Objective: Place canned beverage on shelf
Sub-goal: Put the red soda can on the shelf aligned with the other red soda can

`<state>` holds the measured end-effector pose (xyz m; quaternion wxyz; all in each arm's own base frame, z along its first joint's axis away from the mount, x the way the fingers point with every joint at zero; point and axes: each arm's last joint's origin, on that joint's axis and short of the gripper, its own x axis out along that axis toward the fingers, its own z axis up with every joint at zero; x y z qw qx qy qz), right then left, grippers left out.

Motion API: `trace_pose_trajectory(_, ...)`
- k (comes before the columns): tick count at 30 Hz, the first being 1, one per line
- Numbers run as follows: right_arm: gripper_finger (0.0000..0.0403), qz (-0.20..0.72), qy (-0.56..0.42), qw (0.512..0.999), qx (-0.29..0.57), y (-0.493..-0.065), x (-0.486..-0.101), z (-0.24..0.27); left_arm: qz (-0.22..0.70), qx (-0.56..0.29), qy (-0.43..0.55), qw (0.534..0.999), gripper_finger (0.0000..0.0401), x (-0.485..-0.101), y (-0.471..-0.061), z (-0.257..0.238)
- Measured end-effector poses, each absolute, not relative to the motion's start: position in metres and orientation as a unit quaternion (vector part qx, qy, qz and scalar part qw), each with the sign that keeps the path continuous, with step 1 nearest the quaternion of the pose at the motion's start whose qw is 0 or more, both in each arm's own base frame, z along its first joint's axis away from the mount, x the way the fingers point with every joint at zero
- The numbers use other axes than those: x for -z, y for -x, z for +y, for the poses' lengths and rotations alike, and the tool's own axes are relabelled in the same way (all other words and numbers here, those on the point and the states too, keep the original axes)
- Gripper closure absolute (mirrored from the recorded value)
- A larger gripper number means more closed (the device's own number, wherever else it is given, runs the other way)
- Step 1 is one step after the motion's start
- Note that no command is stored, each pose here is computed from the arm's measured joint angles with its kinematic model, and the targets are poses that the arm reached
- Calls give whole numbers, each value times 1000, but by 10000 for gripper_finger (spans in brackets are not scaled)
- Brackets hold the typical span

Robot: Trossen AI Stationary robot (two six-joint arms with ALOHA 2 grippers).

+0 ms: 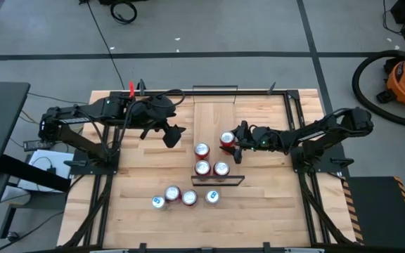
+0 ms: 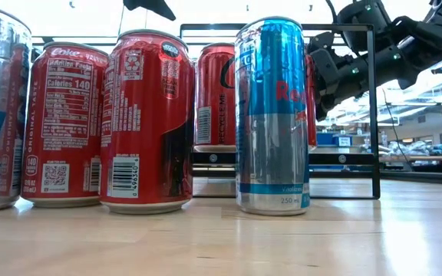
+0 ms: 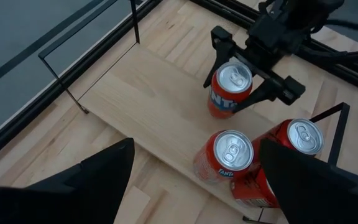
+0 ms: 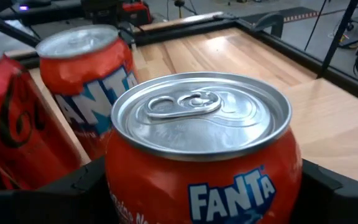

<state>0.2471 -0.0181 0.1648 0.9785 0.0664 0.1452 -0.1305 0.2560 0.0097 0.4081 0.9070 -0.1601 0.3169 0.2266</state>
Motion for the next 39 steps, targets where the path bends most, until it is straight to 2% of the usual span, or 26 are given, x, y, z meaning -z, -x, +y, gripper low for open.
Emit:
trace_pose_trajectory(9, 75, 152, -63, 981, 102, -249, -162, -16, 316, -228, 165, 906, 46, -408, -256, 10)
trace_pose_trajectory(20, 6, 169, -77, 980, 75, -247, -160, -14, 316, -229, 167, 906, 46, -408, -256, 10)
trace_pose_trajectory(31, 6, 186, -82, 977, 61, -227, -182, -12, 316, -229, 167, 906, 46, -408, -256, 10)
trace_pose_trajectory(39, 5, 278, -74, 956, 59, -222, -207, -12, 319, -225, 154, 908, 46, -408, -256, 10)
